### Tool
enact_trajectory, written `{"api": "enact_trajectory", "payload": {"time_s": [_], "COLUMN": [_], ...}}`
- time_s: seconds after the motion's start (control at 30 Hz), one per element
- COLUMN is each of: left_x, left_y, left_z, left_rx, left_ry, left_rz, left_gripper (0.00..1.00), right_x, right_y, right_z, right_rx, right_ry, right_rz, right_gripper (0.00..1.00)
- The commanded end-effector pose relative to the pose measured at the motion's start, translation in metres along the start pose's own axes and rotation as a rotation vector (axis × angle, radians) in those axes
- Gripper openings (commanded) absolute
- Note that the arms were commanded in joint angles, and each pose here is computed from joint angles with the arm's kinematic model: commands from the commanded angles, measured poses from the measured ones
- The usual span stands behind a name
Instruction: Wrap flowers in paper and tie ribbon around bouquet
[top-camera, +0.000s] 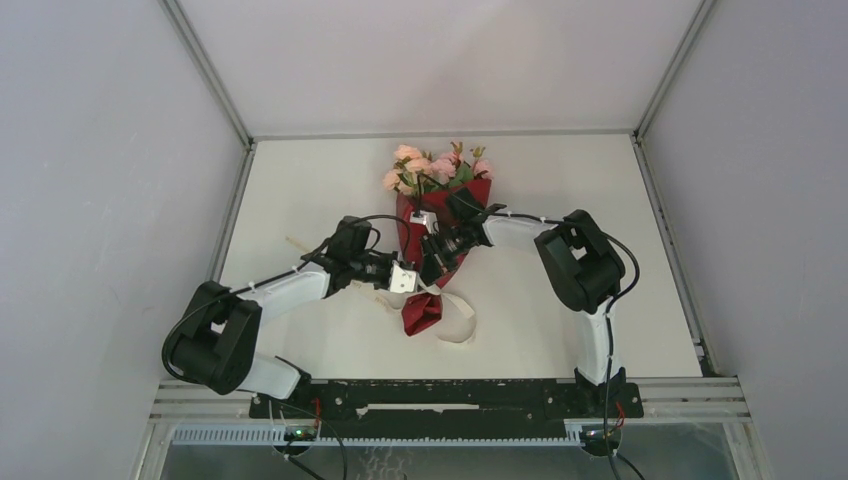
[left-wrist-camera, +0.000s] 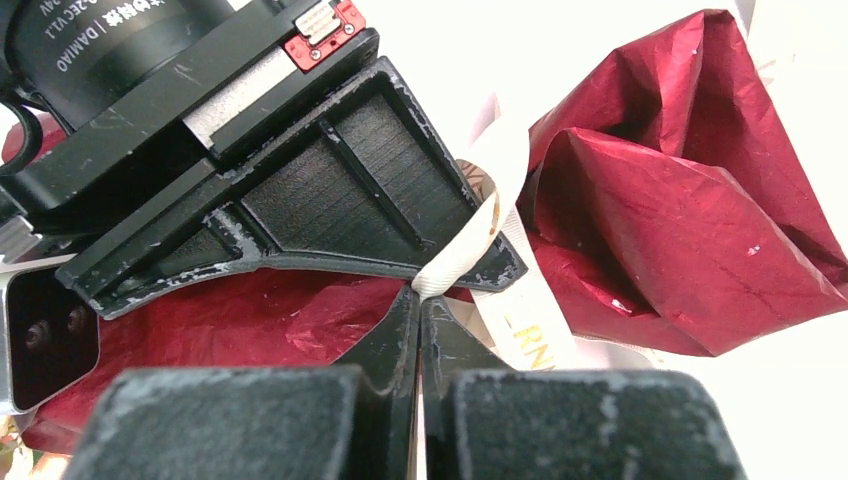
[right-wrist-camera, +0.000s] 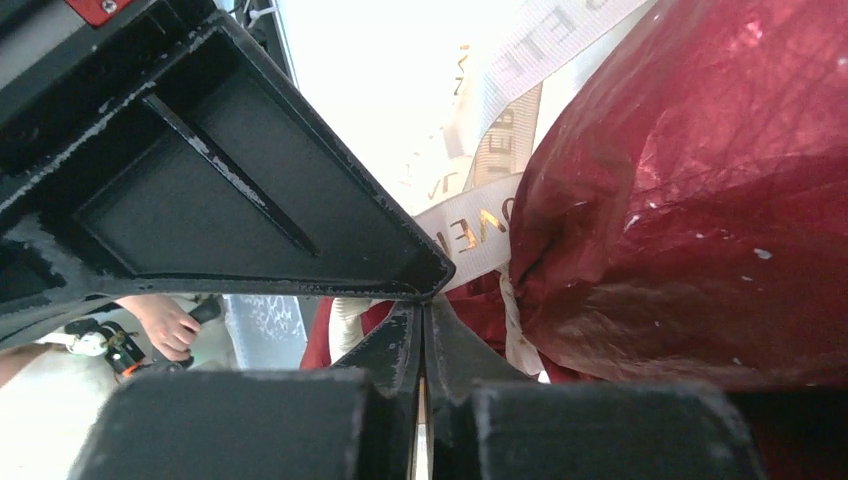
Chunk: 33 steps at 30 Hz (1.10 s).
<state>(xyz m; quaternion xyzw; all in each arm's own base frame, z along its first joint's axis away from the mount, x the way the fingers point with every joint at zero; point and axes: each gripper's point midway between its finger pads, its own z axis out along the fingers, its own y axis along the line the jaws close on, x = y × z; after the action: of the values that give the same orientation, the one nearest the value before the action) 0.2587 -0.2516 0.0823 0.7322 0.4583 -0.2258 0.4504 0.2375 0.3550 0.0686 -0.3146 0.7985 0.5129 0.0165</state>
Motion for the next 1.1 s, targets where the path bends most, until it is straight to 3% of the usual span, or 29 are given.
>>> {"api": "enact_trajectory", "payload": {"time_s": [0.0, 0.1, 0.43, 0.5, 0.63, 0.73, 0.83, 0.9, 1.0, 1.07], "left_x": [-0.009, -0.005, 0.039, 0.052, 0.070, 0.079, 0.079, 0.080, 0.080, 0.076], "left_y": [0.004, 0.007, -0.009, -0.005, 0.016, 0.021, 0.017, 0.014, 0.015, 0.017], "left_z": [-0.005, -0.010, -0.044, -0.043, -0.035, -0.030, -0.027, -0.025, -0.024, -0.025], "left_rx": [-0.016, -0.017, 0.132, 0.131, 0.044, 0.027, 0.042, 0.053, 0.042, 0.028], "left_ry": [-0.026, 0.008, 0.244, 0.289, 0.344, 0.364, 0.354, 0.356, 0.355, 0.346], "left_rz": [0.061, 0.093, 0.226, 0.272, 0.299, 0.297, 0.327, 0.346, 0.346, 0.328], "left_gripper": [0.00, 0.07, 0.58, 0.65, 0.66, 0.62, 0.50, 0.36, 0.01, 0.00], "right_x": [-0.024, -0.027, -0.025, -0.025, -0.024, -0.023, -0.021, -0.020, -0.020, -0.020], "right_y": [0.009, 0.010, 0.018, 0.019, 0.019, 0.017, 0.015, 0.014, 0.013, 0.010], "right_z": [-0.012, -0.018, -0.022, -0.022, -0.021, -0.021, -0.021, -0.021, -0.025, -0.029], "right_rx": [0.015, 0.028, 0.068, 0.073, 0.086, 0.092, 0.099, 0.101, 0.116, 0.150], "right_ry": [-0.062, -0.074, -0.076, -0.075, -0.072, -0.067, -0.062, -0.059, -0.062, -0.065], "right_rz": [-0.081, -0.084, -0.104, -0.109, -0.109, -0.108, -0.103, -0.100, -0.100, -0.099], "right_gripper": [0.00, 0.00, 0.01, 0.02, 0.03, 0.04, 0.04, 0.00, 0.00, 0.00]}}
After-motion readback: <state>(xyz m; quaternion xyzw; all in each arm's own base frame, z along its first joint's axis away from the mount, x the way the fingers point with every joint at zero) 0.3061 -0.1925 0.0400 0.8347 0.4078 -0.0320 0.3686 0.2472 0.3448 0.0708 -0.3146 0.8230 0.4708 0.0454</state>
